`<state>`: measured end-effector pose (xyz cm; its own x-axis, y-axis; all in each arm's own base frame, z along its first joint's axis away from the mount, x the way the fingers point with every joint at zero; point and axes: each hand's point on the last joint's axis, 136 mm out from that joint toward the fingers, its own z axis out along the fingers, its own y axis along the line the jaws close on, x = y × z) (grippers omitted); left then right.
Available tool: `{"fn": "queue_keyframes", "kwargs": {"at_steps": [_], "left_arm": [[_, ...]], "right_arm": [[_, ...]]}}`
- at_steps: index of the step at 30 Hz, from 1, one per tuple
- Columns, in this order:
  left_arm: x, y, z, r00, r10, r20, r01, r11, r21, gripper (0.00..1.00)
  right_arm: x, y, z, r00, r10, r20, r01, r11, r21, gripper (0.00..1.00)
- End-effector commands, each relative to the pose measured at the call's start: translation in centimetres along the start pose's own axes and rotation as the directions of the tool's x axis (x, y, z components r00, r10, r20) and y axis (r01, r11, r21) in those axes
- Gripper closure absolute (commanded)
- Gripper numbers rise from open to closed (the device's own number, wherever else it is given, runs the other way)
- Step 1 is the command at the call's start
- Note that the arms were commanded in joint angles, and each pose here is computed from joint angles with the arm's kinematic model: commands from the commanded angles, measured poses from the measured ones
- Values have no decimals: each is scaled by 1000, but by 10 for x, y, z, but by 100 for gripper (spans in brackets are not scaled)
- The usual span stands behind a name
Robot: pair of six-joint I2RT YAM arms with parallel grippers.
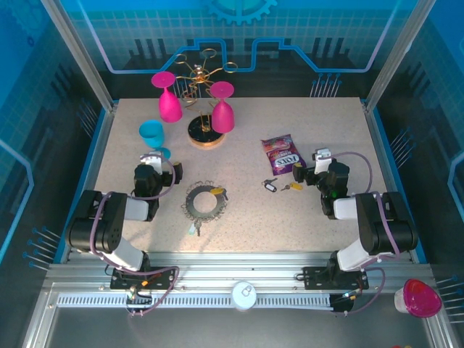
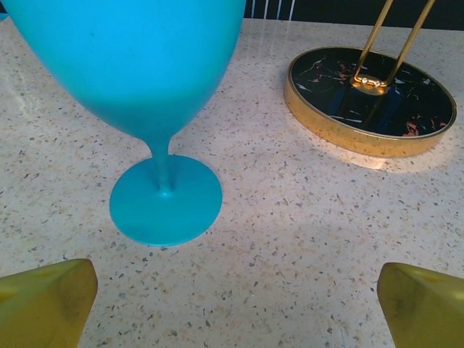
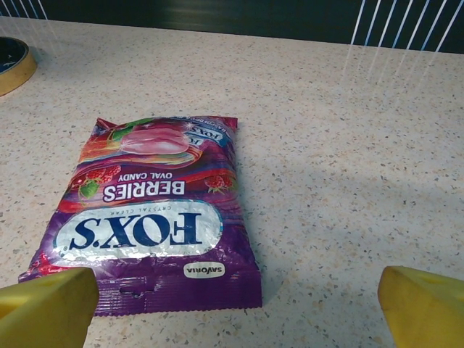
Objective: Put the keys on the keyring
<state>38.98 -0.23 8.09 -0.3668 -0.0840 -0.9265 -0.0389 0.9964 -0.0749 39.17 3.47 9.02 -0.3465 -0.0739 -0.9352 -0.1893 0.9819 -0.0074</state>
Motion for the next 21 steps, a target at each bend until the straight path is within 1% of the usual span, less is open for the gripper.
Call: {"fn": "queue_keyframes", "kwargs": {"at_steps": [1,3,5,7,9,10,11,12,13,15,17,18,19,21], "left_arm": [[-37,0,-11,997,-11,74,11,1000,1,1],[-48,1,-20,996,-14,85,14,1000,-8,1],[-59,-5,-31,994,-11,108,9,1000,18,1],[-69,-6,-42,990,-71,120,68,997,30,1],[-76,-10,-51,982,-156,103,150,987,62,1],[-79,-14,-55,976,-199,85,192,978,83,1],[-78,-18,-57,966,-251,56,245,964,100,1],[-77,-22,-59,958,-287,24,282,952,119,1],[-74,-29,-61,949,-315,-20,315,938,146,1],[-65,-39,-64,928,-356,-111,369,918,141,4],[-58,-58,-69,929,-326,-176,352,924,147,4],[-55,-68,-72,932,-305,-198,337,929,155,4],[-53,-77,-74,932,-286,-222,325,931,164,4],[-45,-90,-80,919,-281,-277,334,928,167,4]], "right_arm": [[-26,1,-8,999,-10,46,11,1000,-4,0],[-34,-1,-14,1000,-9,28,9,1000,23,0],[-42,1,-23,1000,-3,9,2,999,47,0],[-47,8,-32,1000,30,-3,-30,998,52,6],[-52,21,-42,999,26,-23,-25,999,26,12],[-56,24,-47,999,42,-33,-41,998,37,13],[-58,23,-53,995,90,-39,-88,994,59,13],[-54,23,-58,986,149,-73,-143,987,70,14],[-52,25,-64,973,212,-96,-205,976,74,15],[-44,32,-75,930,329,-165,-320,944,80,17],[-35,48,-82,889,398,-225,-402,915,29,22],[-33,57,-84,882,402,-245,-416,909,-6,24],[-31,68,-86,881,390,-268,-416,908,-45,27],[-25,84,-90,886,346,-310,-391,916,-95,29]]}}
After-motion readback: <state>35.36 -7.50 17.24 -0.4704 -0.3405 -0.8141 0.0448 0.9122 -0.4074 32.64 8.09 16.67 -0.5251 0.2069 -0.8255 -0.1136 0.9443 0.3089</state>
